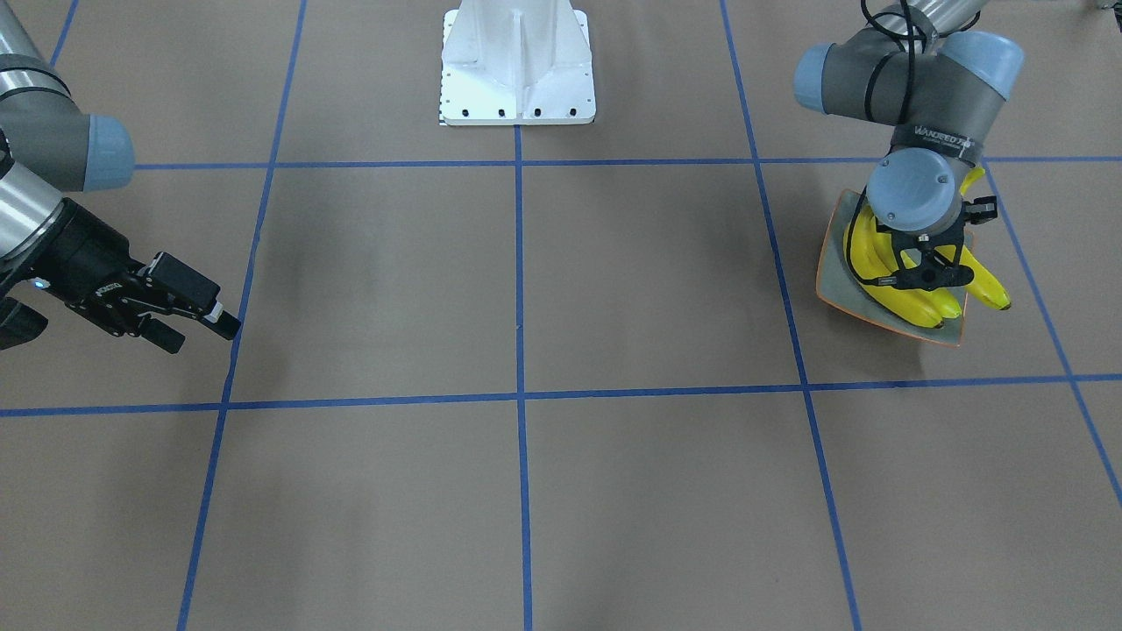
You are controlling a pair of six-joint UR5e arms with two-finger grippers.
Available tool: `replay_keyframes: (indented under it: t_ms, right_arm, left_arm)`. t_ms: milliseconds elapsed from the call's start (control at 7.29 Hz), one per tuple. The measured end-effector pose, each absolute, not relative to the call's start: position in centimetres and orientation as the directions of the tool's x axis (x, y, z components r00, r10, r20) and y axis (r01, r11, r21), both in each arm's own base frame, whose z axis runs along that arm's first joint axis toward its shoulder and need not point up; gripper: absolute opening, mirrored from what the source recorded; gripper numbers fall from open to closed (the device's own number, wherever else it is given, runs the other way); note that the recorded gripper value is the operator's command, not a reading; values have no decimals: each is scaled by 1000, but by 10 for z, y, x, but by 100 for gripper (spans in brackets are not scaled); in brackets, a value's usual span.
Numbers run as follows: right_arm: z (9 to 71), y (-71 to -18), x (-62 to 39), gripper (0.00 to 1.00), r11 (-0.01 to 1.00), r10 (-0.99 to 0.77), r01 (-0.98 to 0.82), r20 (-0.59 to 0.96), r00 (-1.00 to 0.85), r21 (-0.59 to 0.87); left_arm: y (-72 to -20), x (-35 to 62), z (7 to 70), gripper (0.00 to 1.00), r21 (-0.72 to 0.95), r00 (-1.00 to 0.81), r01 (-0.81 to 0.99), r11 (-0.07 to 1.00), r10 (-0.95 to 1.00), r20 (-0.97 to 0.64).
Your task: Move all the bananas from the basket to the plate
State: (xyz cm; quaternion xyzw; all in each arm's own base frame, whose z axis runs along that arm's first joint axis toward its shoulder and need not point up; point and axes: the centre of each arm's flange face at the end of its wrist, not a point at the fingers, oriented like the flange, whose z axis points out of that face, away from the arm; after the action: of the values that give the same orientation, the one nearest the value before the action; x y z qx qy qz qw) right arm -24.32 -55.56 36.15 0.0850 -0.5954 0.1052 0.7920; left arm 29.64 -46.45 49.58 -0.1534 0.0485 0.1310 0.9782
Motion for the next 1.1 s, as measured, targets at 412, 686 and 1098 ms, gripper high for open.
replay_keyframes:
  t_ms: [412, 686, 1098]
  right_arm:
    - [358, -555, -243, 100, 963, 65, -270, 962, 264, 9]
    - [355, -556, -244, 100, 963, 65, -271, 963, 260, 9]
    - [358, -556, -238, 100, 961, 64, -276, 962, 264, 12]
  left_arm:
    - [-462, 300, 492, 99, -284, 959, -277, 918, 244, -145]
    - [-463, 302, 478, 99, -260, 954, -286, 922, 249, -166]
    - [-496, 301, 405, 99, -166, 937, -266, 950, 214, -276]
